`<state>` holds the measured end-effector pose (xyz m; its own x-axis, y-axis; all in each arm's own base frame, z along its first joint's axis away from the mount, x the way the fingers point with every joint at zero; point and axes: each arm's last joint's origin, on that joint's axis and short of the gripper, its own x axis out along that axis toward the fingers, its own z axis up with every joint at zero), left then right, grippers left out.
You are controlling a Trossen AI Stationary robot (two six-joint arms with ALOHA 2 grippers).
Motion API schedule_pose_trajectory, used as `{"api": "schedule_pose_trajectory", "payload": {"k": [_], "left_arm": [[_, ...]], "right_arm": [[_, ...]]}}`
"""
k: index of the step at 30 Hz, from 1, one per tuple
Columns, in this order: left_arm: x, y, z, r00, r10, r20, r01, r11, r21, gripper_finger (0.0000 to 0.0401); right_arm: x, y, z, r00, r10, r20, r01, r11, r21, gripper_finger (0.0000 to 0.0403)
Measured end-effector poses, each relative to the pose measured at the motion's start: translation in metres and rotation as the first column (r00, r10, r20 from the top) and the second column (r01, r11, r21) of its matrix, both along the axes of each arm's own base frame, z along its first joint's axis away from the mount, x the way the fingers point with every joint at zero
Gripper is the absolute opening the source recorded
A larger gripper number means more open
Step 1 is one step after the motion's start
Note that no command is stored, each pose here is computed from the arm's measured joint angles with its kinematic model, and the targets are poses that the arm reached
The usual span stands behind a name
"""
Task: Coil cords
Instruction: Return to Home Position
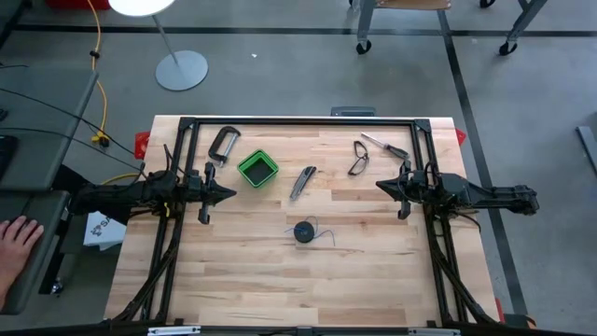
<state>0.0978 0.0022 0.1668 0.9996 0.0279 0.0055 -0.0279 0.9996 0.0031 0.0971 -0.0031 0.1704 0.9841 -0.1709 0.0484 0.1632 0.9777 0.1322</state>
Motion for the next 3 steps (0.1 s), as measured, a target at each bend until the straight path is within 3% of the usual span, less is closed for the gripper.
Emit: {"api": "schedule_pose_trajectory", "payload": {"k": [3], "left_arm": [[0.0, 0.0, 0.0, 1.0, 0.0, 0.0, 0.0, 1.0, 0.0, 0.0001]], "right_arm": [[0.0, 0.0, 0.0, 1.0, 0.0, 0.0, 0.0, 1.0, 0.0, 0.0]]}}
